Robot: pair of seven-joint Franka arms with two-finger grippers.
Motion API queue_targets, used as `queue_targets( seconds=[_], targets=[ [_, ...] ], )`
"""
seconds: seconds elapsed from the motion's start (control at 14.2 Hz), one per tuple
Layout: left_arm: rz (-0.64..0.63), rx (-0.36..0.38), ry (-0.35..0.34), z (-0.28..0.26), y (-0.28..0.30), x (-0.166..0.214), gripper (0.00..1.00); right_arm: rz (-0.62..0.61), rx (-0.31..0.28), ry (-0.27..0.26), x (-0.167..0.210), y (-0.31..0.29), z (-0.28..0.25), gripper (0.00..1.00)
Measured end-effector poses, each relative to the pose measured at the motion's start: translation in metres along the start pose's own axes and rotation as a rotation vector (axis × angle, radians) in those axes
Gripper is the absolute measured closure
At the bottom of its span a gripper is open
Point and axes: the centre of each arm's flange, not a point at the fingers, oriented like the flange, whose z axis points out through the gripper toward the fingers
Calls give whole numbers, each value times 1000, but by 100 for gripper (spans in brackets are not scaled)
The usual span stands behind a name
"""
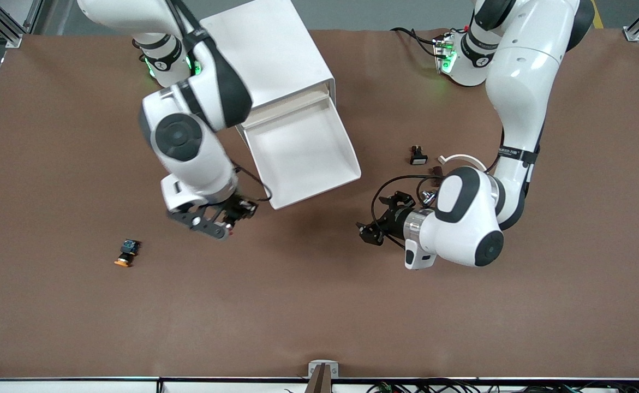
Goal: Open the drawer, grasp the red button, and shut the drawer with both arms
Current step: 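Carry the red button out with the right gripper while the left gripper releases, then lower the red button beside the yellow button with the right gripper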
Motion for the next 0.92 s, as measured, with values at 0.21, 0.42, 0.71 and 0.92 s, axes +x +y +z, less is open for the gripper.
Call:
queue_targets(
  seconds=[0.21,0.42,0.71,0.92],
  targets=[
    [128,-57,222,4,27,-36,1,-83,0,5,52,51,25,59],
    [220,-59,335,24,40,-63,0,-112,-20,-16,90,98,82,59],
    [276,-14,444,50,45,-87,0,-91,-37,-32,117,139,159,59],
    [320,40,488,79,43,-103,0,-87,-24,1,122,157,192,59]
  ],
)
